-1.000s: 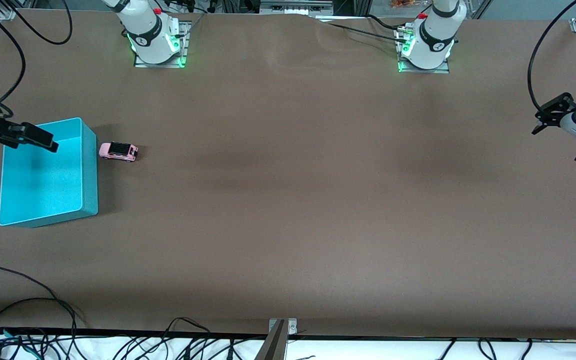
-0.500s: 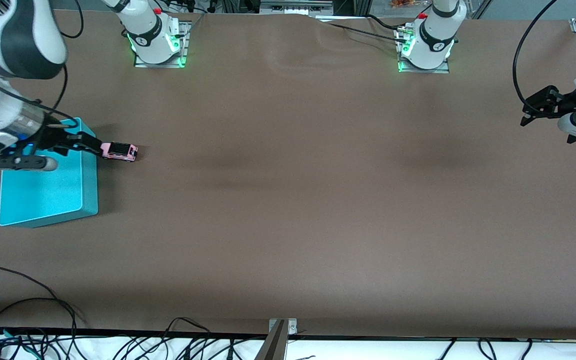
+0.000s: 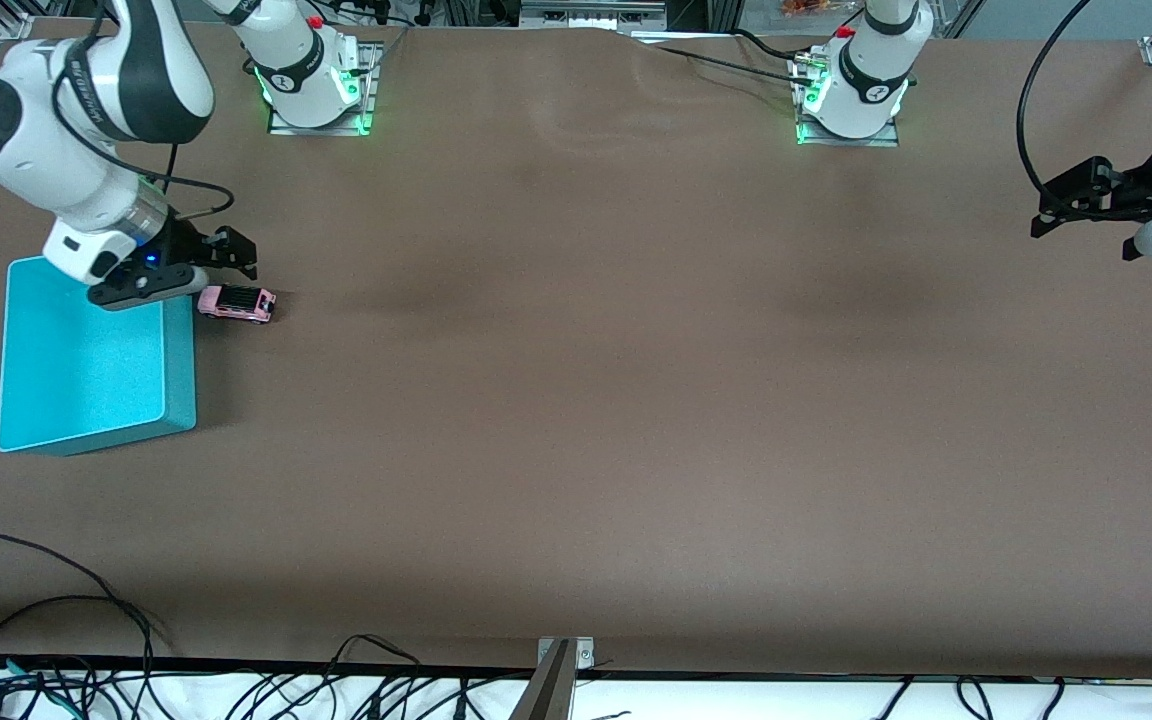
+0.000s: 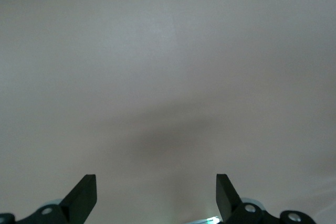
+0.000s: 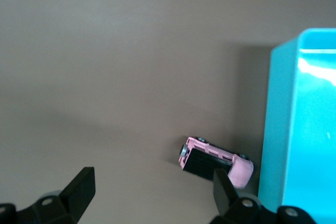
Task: Wind and store pink jeep toy
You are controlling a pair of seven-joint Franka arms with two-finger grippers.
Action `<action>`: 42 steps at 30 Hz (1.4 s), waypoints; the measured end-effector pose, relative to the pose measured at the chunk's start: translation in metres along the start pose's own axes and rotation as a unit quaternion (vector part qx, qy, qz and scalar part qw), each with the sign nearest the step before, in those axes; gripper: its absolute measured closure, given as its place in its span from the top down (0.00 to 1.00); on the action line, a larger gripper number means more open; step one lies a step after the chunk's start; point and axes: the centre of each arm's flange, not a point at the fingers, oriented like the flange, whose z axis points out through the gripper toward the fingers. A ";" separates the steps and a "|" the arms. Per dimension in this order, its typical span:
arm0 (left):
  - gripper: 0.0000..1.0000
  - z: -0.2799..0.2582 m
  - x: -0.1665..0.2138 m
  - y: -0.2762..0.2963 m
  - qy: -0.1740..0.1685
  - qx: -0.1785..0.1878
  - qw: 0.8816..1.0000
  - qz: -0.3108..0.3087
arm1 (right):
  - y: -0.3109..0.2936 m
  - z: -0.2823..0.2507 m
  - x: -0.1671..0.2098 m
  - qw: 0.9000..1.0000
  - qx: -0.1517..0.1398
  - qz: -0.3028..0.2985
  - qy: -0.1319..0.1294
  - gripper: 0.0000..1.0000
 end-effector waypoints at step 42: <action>1.00 -0.016 -0.033 0.026 0.003 0.001 0.997 -0.082 | 0.064 0.153 -0.079 0.907 -0.024 -0.420 -0.001 0.98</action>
